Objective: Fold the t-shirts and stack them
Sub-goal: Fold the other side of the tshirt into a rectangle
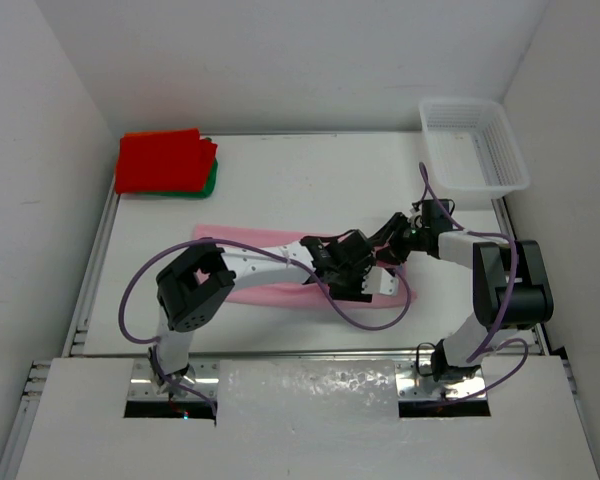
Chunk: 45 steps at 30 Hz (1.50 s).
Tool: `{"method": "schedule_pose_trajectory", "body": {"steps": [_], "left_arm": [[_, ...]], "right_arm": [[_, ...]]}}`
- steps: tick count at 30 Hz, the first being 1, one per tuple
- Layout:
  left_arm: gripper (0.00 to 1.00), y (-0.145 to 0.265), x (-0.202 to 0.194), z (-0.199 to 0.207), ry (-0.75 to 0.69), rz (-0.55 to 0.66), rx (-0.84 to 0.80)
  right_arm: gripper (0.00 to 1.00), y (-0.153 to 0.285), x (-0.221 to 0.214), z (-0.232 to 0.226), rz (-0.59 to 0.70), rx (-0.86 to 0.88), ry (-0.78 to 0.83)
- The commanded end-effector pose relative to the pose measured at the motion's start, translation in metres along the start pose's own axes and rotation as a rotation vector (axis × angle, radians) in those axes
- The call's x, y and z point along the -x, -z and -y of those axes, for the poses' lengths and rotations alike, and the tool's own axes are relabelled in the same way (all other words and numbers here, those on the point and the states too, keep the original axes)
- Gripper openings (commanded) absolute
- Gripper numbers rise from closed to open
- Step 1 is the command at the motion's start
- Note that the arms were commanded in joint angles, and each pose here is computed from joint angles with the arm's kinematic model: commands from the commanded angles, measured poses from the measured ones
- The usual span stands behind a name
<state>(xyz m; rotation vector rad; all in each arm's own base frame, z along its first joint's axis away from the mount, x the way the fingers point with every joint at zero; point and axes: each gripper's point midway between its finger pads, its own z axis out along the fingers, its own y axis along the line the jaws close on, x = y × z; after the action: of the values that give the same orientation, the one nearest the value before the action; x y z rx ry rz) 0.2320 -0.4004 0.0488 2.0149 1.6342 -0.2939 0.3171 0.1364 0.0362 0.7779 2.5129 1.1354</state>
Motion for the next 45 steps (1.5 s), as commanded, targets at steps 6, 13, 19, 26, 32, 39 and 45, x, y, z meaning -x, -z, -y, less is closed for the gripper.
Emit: {"method": "schedule_pose_trajectory", "body": {"steps": [6, 13, 19, 26, 32, 39, 45], "left_arm": [[0.51, -0.005, 0.009, 0.015, -0.035, 0.047, -0.051], [0.21, -0.007, 0.008, -0.019, 0.027, 0.023, 0.134], [0.0, -0.004, -0.003, -0.028, 0.071, -0.005, 0.18], [0.0, 0.003, -0.034, -0.063, 0.237, -0.049, 0.272], [0.0, 0.01, -0.052, -0.092, 0.362, -0.068, 0.326], [0.0, 0.0, -0.058, -0.089, 0.395, -0.094, 0.307], [0.09, 0.0, -0.05, -0.087, 0.407, -0.067, 0.28]], "right_arm": [[0.47, 0.004, 0.009, -0.01, 0.027, 0.025, 0.03], [0.47, 0.006, 0.007, -0.008, 0.03, 0.022, 0.034], [0.47, 0.01, 0.005, -0.005, 0.035, 0.013, 0.037], [0.47, 0.021, 0.009, -0.008, 0.071, -0.006, 0.099], [0.43, 0.043, 0.025, -0.006, 0.143, -0.128, 0.267], [0.06, 0.069, 0.029, 0.007, 0.166, -0.244, 0.532], [0.33, 0.055, 0.017, 0.015, 0.105, -0.321, 0.66]]}}
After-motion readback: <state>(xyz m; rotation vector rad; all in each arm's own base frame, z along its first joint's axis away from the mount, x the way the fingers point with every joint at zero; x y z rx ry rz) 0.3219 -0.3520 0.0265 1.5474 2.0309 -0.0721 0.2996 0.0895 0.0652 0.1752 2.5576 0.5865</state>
